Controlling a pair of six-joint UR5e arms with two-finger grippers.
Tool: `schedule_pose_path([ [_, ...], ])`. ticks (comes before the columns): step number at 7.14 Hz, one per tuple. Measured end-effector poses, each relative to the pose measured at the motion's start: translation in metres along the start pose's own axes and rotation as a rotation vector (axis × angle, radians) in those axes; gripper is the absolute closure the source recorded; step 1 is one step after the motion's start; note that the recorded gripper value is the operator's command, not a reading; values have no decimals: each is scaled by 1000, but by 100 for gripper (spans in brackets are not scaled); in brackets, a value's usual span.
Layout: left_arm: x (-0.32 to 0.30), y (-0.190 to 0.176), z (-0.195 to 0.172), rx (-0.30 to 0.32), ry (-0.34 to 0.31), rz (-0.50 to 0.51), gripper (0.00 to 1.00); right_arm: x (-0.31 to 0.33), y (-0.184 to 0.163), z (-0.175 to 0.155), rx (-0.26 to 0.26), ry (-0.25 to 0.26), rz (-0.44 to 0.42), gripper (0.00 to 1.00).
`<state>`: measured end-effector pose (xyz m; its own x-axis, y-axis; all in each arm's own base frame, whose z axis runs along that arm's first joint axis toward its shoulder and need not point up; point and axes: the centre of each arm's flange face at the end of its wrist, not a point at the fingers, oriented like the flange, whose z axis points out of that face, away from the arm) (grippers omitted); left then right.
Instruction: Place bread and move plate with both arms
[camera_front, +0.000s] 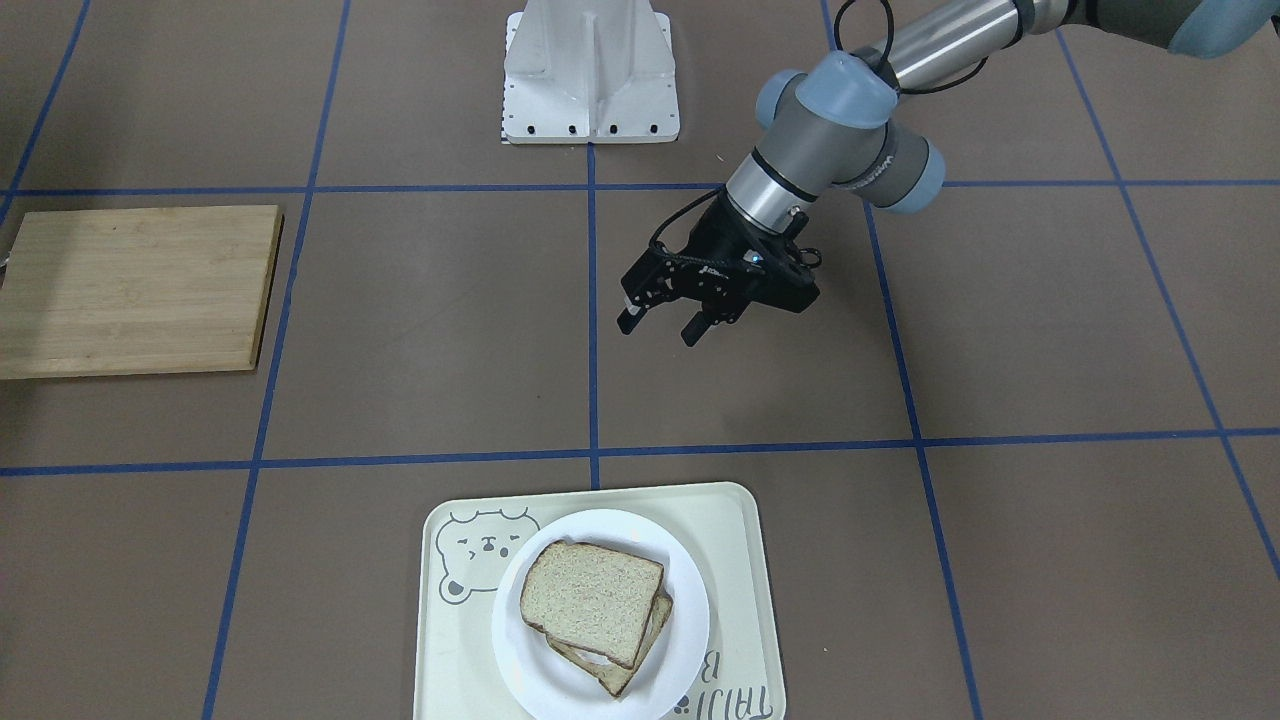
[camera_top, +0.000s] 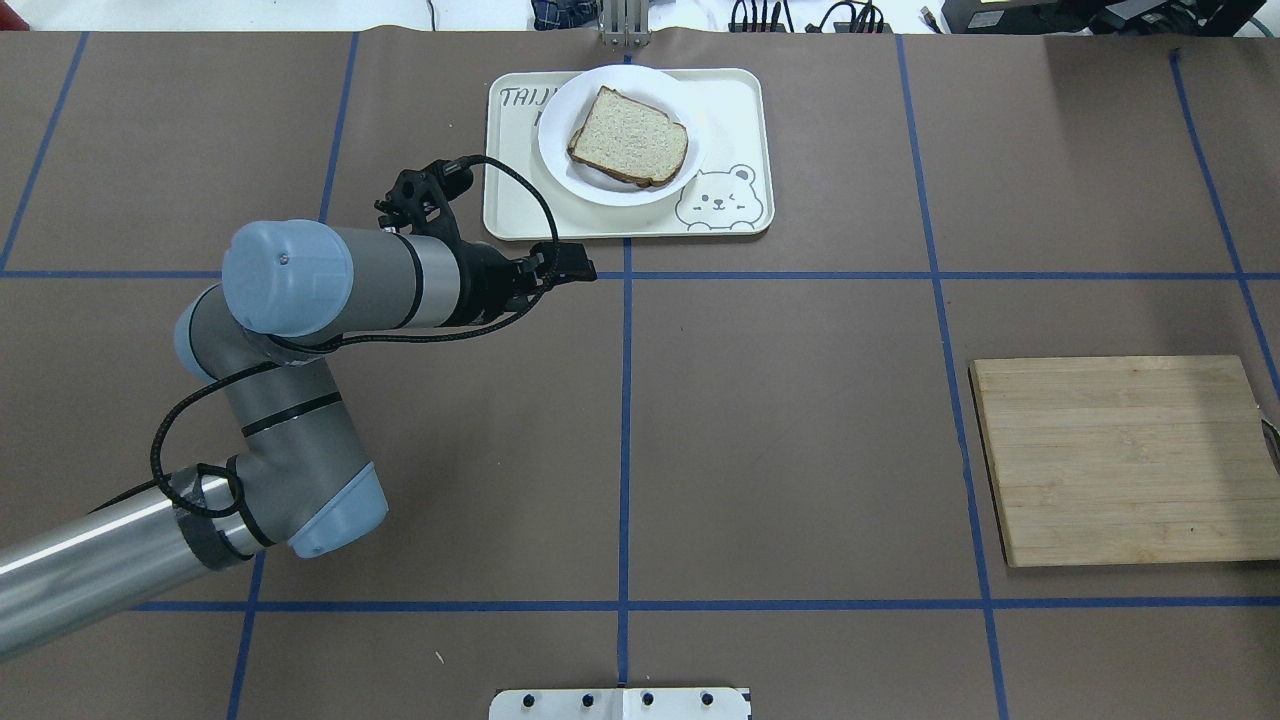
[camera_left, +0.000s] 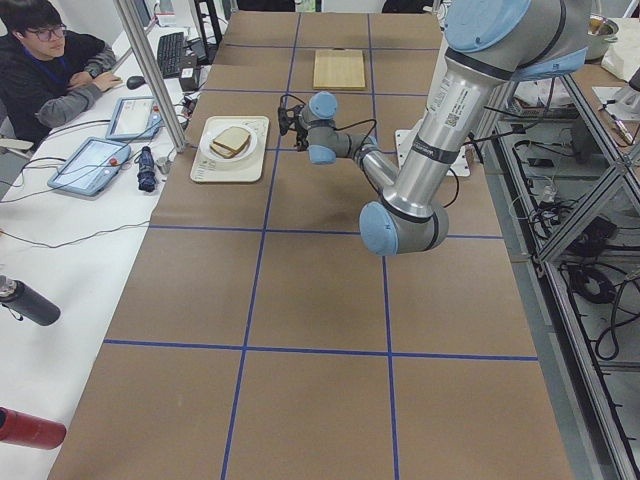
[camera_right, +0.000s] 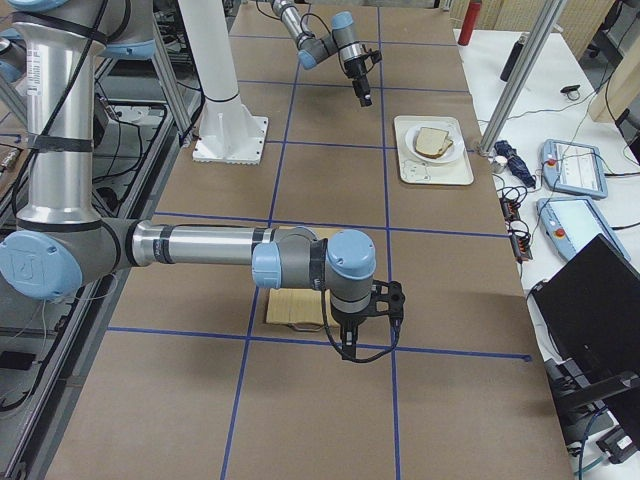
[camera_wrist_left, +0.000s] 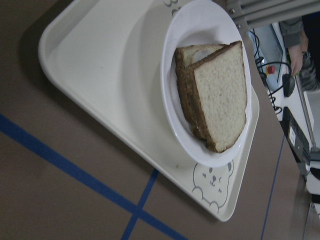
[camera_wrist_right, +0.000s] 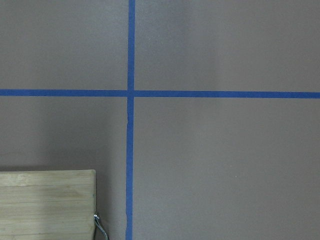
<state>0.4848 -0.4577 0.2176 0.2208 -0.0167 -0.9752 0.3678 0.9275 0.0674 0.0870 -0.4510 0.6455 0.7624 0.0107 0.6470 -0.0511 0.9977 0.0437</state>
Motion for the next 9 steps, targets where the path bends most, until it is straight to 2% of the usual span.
schedule_pose_path([
  [2, 12, 6, -21, -31, -223, 293, 1, 1, 1, 1, -2, 1, 1, 0],
  [3, 4, 1, -24, -22, -338, 437, 1, 1, 1, 1, -2, 1, 1, 0],
  [4, -5, -5, -29, -31, -451, 566, 1, 1, 1, 1, -3, 1, 1, 0],
  [5, -13, -14, -39, -66, -556, 660, 1, 1, 2, 1, -3, 1, 2, 0],
  [7, -38, -58, -86, -186, -780, 800, 1, 2, 3, 2, -4, 1, 4, 0],
  [8, -56, -94, -116, -242, -859, 828, 1, 2, 3, 2, -5, 1, 5, 0],
  [9, -86, -134, -150, -309, -886, 780, 1, 2, 4, 2, -5, 2, 5, 0],
])
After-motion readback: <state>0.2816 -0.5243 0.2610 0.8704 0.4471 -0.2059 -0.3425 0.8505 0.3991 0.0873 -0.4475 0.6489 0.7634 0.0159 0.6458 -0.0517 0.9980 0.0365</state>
